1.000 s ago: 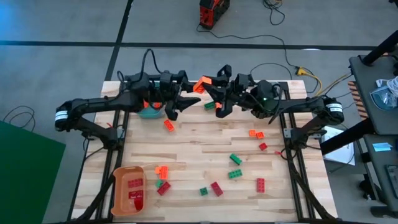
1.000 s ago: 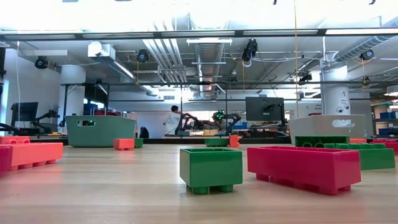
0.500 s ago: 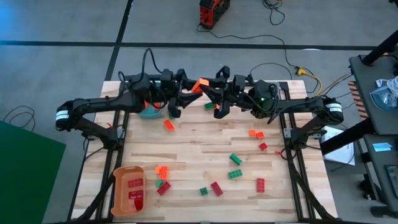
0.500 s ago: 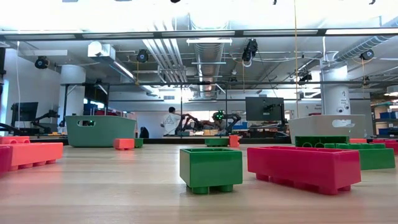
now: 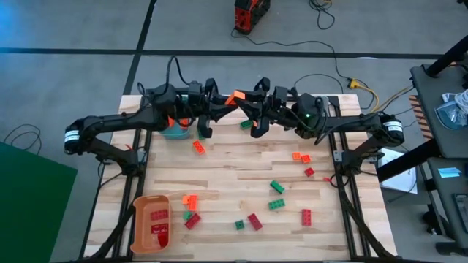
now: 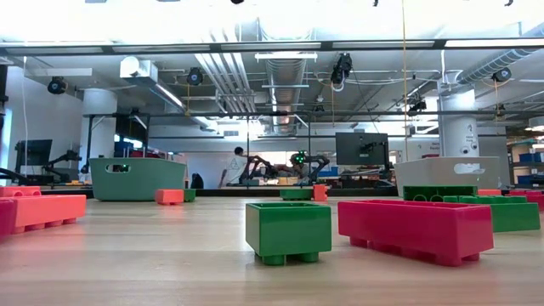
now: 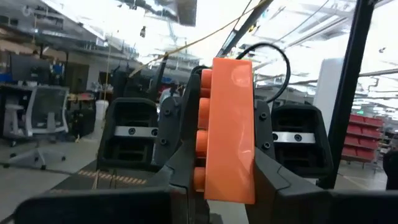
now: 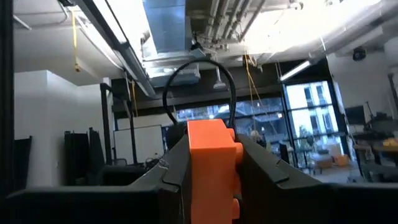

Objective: Sort blocks
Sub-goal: Put the orange game piece into the blue bin

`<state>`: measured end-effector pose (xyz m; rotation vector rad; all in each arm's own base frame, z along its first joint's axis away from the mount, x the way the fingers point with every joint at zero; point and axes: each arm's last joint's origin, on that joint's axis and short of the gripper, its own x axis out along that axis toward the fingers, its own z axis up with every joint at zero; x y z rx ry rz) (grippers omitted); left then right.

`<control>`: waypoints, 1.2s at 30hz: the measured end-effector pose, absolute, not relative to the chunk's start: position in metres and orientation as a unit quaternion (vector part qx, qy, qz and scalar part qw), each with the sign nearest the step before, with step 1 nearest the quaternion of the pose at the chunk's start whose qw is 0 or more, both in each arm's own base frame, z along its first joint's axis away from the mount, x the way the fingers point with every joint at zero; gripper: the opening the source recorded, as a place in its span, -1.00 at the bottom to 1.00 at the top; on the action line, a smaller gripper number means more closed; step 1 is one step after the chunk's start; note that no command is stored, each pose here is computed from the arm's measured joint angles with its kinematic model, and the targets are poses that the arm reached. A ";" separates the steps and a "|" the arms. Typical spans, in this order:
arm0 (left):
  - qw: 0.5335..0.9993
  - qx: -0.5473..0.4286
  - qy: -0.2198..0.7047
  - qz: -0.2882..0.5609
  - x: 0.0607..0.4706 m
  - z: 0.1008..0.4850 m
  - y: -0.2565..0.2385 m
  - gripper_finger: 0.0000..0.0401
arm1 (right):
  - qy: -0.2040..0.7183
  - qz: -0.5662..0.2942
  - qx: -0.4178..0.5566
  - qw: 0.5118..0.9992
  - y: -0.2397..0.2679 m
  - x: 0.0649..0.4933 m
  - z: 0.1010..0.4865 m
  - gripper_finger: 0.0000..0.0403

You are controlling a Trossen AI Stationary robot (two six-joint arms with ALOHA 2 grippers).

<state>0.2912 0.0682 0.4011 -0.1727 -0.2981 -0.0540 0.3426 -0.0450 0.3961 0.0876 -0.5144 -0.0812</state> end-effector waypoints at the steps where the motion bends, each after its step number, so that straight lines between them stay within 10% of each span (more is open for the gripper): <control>1: 0.986 -0.090 -0.140 -0.022 0.288 0.401 0.070 -0.69 | -0.249 -0.043 0.048 0.966 -0.045 0.342 0.396 -0.53; 12: 0.974 -0.141 -0.010 0.175 0.224 0.405 0.082 -0.69 | -0.118 -0.177 0.072 0.975 -0.048 0.309 0.409 0.19; 24: 0.801 -0.328 0.268 0.422 0.170 0.343 0.101 -0.69 | -0.013 -0.259 0.081 0.962 -0.049 0.284 0.417 0.07; 36: 0.618 -0.368 0.516 0.465 0.164 0.292 0.108 -0.69 | 0.012 -0.260 0.079 0.962 -0.050 0.292 0.408 -0.02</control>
